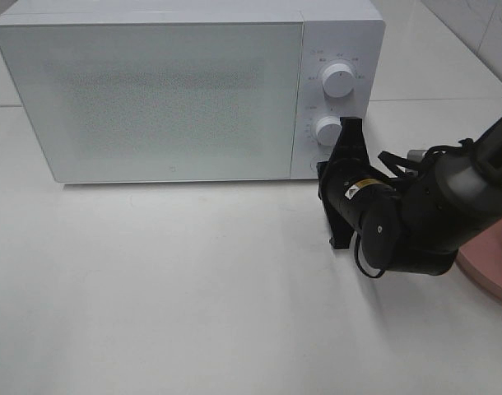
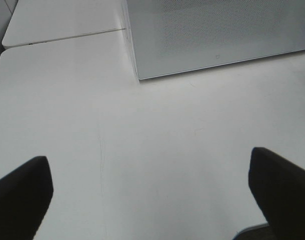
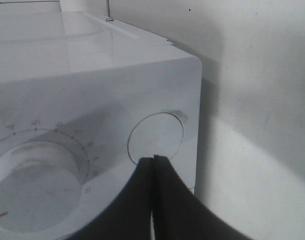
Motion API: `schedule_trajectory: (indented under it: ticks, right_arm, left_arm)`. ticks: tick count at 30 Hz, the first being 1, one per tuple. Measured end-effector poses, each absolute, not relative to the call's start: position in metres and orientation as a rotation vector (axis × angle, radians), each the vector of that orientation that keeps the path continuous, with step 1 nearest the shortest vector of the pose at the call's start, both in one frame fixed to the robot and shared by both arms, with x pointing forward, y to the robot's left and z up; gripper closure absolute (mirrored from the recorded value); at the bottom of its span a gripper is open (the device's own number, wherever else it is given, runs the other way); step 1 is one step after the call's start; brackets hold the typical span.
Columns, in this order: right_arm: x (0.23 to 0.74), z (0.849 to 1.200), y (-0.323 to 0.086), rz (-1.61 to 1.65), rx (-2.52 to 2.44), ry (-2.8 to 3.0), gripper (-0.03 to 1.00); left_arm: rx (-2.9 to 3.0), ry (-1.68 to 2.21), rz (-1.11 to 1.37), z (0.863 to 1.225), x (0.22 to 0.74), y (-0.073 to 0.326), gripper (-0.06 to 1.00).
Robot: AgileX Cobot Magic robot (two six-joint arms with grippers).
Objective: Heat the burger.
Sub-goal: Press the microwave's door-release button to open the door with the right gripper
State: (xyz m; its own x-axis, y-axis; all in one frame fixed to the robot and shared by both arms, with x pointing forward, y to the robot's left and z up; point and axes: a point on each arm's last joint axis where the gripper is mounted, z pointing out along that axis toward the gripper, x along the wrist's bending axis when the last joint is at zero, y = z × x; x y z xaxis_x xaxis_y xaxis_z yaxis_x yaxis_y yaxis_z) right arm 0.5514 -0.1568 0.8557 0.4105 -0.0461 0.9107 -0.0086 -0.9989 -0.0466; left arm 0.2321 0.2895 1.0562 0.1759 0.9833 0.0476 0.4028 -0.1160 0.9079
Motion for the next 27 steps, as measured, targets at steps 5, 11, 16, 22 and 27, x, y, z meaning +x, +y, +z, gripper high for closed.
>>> schedule_trajectory:
  ticks: [5, 11, 16, 22, 27]
  right_arm:
    - [0.562, 0.857, -0.162, -1.697, -2.624, 0.053, 0.95]
    - [0.567, 0.855, -0.164, -1.672, -2.647, 0.054, 0.95]
    - [0.57, 0.846, -0.161, -1.639, -2.657, 0.053, 0.95]
    - [0.575, 0.843, -0.159, -1.65, -2.646, 0.066, 0.95]
    - [0.577, 0.844, -0.158, -1.648, -2.646, 0.082, 0.95]
  left_arm:
    - [1.652, 1.341, 0.915, 1.056, 0.232, 0.289, -0.05]
    - [1.652, 1.341, 0.915, 1.056, 0.232, 0.289, -0.05]
    - [1.652, 1.341, 0.915, 1.056, 0.232, 0.289, -0.05]
    - [1.652, 1.341, 0.915, 1.056, 0.232, 0.289, -0.05]
    - [1.652, 1.341, 0.915, 1.056, 0.232, 0.289, -0.05]
